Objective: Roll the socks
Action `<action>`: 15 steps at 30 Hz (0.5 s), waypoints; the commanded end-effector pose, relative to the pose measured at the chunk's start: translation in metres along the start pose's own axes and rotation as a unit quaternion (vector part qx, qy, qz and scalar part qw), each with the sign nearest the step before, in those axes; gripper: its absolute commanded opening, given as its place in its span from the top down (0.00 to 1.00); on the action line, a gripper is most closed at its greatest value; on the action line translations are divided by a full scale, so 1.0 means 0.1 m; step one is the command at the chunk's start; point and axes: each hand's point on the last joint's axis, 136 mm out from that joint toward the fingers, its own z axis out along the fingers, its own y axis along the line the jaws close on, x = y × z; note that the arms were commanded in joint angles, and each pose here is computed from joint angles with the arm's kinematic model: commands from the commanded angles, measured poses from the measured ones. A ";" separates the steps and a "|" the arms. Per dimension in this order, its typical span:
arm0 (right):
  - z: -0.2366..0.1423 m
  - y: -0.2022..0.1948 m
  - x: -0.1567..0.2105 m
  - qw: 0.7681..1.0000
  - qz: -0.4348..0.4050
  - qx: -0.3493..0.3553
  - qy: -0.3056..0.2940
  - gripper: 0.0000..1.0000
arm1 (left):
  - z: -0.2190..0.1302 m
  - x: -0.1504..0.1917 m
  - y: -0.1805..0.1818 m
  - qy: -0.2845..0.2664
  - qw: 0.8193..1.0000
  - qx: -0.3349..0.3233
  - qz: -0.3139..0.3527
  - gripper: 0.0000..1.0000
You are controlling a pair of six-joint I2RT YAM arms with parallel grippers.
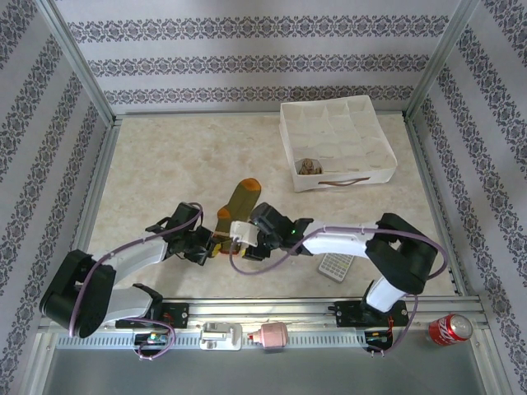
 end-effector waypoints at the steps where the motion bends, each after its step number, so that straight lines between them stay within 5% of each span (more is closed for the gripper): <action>1: -0.04 0.04 -0.09 0.994 -0.093 0.049 -0.008 0.41 | 0.00 -0.06 0.61 -0.015 0.993 -0.102 -0.063 1.00; 15: 0.53 0.24 -0.14 0.977 -0.189 0.080 0.049 0.51 | -0.02 -0.03 0.44 -0.001 0.994 -0.099 -0.043 1.00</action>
